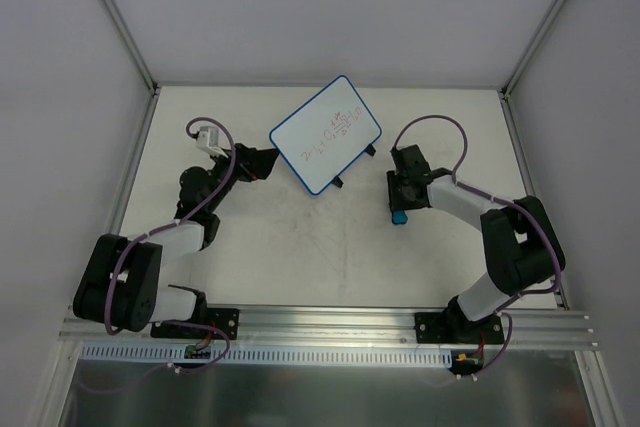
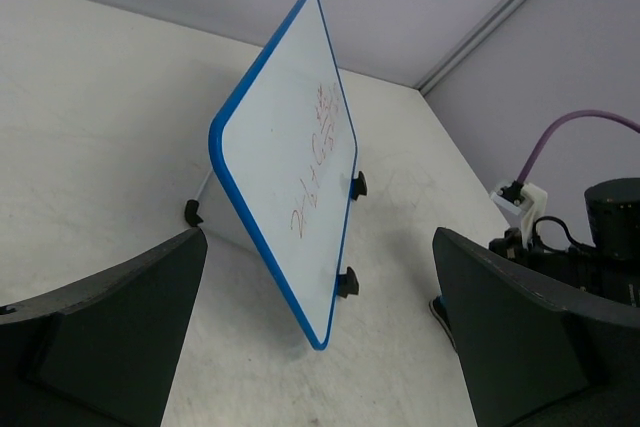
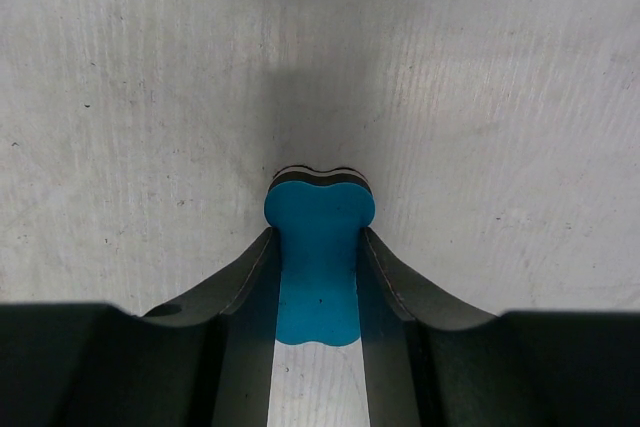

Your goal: Erase the whiteboard

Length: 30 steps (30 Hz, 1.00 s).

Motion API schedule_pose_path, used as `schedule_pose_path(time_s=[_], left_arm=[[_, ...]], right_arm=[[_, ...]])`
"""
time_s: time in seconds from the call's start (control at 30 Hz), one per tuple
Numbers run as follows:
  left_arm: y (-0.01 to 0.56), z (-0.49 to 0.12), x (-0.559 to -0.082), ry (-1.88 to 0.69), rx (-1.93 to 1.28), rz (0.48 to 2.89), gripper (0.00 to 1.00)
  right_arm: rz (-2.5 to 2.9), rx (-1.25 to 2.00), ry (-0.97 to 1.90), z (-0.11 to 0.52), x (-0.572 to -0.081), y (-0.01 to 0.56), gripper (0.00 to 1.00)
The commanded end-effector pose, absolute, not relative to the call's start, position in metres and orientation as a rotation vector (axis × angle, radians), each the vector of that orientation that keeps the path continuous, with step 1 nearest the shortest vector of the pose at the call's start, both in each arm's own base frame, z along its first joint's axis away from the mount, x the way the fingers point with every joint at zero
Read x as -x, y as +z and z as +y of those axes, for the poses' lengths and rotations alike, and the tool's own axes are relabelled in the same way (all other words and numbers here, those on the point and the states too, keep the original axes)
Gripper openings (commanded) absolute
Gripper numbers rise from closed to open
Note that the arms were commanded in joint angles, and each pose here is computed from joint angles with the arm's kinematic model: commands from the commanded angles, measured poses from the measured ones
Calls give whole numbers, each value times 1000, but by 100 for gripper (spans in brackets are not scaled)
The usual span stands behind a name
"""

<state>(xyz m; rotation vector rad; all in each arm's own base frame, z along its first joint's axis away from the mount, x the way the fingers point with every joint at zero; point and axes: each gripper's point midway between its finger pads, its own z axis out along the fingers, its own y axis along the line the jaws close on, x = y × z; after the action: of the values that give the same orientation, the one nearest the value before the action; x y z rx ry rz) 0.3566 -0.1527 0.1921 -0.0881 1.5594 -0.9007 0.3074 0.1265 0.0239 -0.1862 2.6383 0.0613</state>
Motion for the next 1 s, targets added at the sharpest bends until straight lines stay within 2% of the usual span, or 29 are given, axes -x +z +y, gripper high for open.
schedule_pose_path(time_s=[0.0, 0.3, 0.53, 0.97], left_arm=[[242, -152, -374, -888, 54, 1407, 98], [233, -140, -405, -1062, 125, 1433, 91], [220, -147, -417, -1094, 93, 1462, 90], [208, -162, -428, -1122, 54, 1476, 83]], right_arm=[[2633, 178, 70, 125, -304, 20, 0], [2600, 177, 84, 125, -306, 25, 0], [2593, 180, 86, 125, -307, 27, 0], [2591, 180, 90, 125, -307, 28, 0]])
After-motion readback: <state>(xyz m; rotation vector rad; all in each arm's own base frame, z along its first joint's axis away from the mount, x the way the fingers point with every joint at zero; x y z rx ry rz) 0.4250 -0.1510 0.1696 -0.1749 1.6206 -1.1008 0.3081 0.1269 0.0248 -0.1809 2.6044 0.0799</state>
